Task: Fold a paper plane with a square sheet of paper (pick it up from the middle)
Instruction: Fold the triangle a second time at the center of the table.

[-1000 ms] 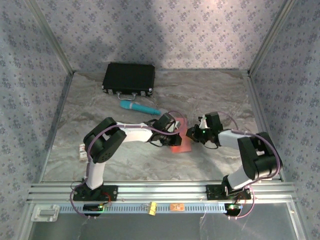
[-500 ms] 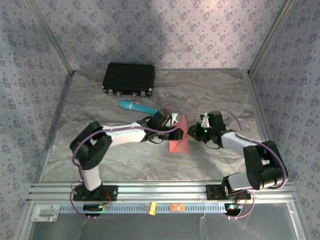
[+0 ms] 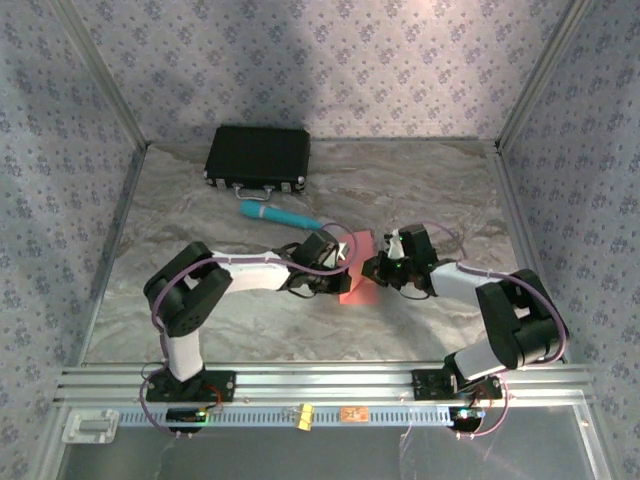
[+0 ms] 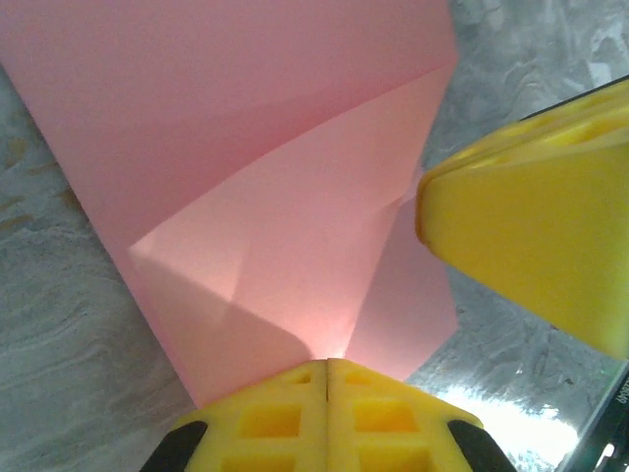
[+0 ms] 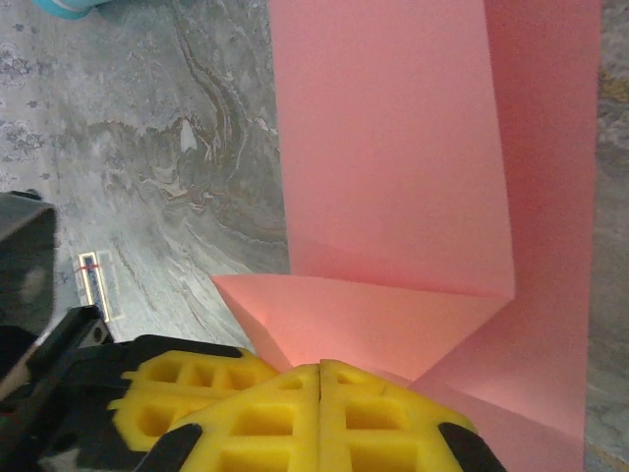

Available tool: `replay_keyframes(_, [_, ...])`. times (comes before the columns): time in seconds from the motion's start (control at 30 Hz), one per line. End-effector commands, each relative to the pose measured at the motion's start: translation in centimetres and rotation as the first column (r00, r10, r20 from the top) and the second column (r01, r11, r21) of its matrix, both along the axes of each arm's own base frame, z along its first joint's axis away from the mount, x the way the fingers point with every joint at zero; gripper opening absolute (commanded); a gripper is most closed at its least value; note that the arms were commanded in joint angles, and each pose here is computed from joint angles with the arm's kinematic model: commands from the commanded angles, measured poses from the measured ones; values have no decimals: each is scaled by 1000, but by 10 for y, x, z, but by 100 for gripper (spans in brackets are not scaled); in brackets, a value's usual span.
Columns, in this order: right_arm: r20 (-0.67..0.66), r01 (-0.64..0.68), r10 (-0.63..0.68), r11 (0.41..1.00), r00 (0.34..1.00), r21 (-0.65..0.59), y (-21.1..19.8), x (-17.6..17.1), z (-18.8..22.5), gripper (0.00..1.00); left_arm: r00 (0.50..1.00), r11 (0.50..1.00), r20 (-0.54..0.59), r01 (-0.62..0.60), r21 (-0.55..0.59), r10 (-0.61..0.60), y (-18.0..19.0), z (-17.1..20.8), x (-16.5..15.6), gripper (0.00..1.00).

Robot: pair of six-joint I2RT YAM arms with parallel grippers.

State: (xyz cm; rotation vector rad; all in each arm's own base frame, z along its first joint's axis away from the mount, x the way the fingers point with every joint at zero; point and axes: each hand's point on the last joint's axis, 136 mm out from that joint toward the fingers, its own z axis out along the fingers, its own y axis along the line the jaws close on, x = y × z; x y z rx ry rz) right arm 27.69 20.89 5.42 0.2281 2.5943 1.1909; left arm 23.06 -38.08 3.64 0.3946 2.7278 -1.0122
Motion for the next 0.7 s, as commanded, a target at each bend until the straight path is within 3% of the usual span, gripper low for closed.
replay_keyframes(0.0, [2,2,-3,1000,1000,11,7,7,3,4,999,1000,-34,13,11,-12,-1,-13,-5,2])
replay_keyframes(0.3, [-28,-21,21,1000,999,18,16,5,-10,4,999,998,-47,27,58,-24,6,-25,-10,1])
replay_keyframes(0.67, [-120,60,-70,995,990,-85,-16,-4,-56,1,998,998,-11,65,3,-64,4,5,-17,8])
